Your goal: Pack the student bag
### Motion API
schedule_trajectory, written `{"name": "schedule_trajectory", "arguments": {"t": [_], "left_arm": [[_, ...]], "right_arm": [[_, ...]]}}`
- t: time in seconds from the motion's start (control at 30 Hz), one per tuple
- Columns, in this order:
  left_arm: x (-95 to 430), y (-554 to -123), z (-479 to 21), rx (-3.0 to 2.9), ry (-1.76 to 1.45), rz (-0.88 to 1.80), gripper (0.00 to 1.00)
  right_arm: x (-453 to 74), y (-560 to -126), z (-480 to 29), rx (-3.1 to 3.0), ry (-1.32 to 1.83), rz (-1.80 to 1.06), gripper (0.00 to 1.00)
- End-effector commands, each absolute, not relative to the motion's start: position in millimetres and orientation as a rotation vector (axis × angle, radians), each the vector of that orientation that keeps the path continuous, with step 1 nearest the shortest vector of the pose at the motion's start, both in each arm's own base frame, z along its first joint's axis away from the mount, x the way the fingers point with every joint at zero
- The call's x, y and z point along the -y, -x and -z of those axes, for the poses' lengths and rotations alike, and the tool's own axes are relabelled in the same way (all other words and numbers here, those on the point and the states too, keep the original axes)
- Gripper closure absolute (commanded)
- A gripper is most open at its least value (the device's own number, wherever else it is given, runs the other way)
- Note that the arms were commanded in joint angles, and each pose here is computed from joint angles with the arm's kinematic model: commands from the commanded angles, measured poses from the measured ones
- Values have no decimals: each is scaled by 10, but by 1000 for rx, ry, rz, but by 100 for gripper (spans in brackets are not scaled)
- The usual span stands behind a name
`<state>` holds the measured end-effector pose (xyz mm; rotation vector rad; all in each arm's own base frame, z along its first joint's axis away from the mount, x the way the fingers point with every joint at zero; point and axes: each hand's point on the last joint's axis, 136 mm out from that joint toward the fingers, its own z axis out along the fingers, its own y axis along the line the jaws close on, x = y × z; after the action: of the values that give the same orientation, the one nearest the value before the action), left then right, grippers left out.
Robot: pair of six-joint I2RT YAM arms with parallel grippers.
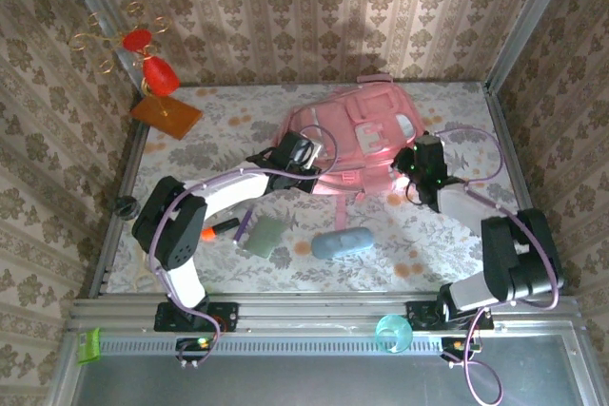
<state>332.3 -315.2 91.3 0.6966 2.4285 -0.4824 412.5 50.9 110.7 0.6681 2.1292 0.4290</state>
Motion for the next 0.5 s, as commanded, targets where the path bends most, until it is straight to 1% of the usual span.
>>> {"name": "schedule_trajectory", "arguments": {"t": [0.0, 0.1, 0.17, 0.2, 0.27, 0.33, 0.37, 0.47], "left_arm": [[3109, -3177, -924, -2486, -712, 540, 100], [3216, -3198, -980, -2475, -698, 574, 100], [3263, -3179, -972, -2472, -702, 569, 100], [3281, -3171, -966, -2470, -702, 566, 100], [3297, -3164, -938, -2472, -698, 565, 100], [3300, -3161, -908, -2475, -689, 565, 100], [3306, -3156, -897, -2476, -687, 568, 100], [3314, -3144, -883, -2472, -691, 562, 100]], "right_arm": [[-583, -4162, -1039, -2244, -559, -433, 76], [-726, -4080, -1033, -2312, -526, -484, 65], [-836, -3965, -1033, -2347, -501, -505, 50], [-890, -3895, -1033, -2363, -486, -507, 46], [-995, -3780, -1073, -2371, -456, -507, 42], [-1162, -3693, -1094, -2373, -439, -551, 39], [-1257, -3669, -1095, -2372, -436, -583, 36], [-1453, -3659, -1046, -2367, -461, -638, 34]]}}
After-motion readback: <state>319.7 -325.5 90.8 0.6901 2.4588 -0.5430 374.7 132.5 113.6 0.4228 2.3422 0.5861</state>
